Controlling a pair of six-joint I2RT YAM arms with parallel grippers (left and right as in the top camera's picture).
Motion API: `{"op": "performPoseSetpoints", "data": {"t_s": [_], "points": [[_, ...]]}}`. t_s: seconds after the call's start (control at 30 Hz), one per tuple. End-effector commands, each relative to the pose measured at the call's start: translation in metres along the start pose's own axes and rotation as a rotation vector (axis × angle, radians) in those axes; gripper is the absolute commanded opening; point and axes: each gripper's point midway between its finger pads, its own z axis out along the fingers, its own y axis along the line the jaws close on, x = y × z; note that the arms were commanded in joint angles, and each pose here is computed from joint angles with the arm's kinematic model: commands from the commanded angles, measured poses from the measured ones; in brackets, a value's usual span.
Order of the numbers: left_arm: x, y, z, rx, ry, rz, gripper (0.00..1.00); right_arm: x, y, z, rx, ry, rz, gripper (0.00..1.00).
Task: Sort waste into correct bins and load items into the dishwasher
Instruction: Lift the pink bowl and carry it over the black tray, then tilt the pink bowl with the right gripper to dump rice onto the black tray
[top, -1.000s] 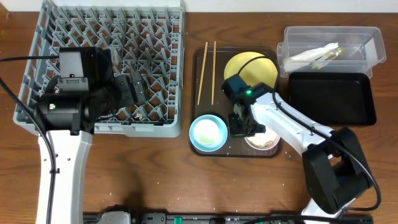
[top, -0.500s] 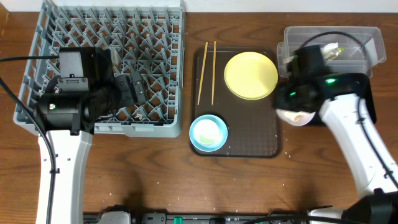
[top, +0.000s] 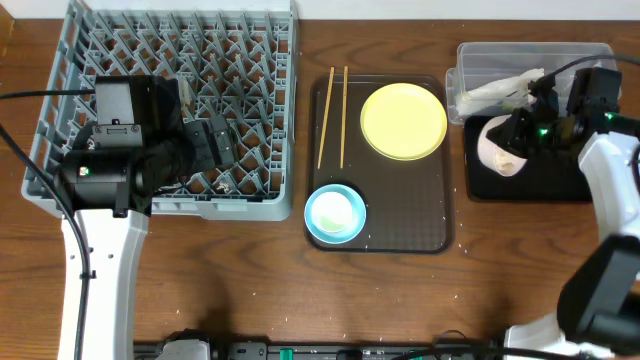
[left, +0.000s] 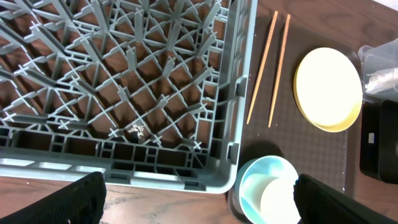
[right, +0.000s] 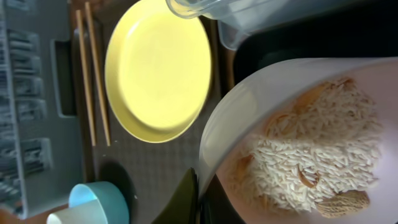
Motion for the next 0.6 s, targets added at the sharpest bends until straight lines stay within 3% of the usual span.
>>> {"op": "performPoseSetpoints", "data": {"t_s": [0.0, 0.3, 0.57], "points": [[0.001, 0.0, 0.002, 0.008, 0.008, -0.014, 0.98, -0.003, 0.013, 0.003, -0.231, 0.015, -0.042, 0.01], [0.001, 0.0, 0.002, 0.008, 0.008, -0.014, 0.98, -0.011, -0.006, -0.004, -0.487, -0.031, -0.024, 0.01], [0.001, 0.0, 0.002, 0.008, 0.008, -0.014, 0.98, -0.021, -0.017, -0.026, -0.745, -0.098, 0.106, 0.01]]}}
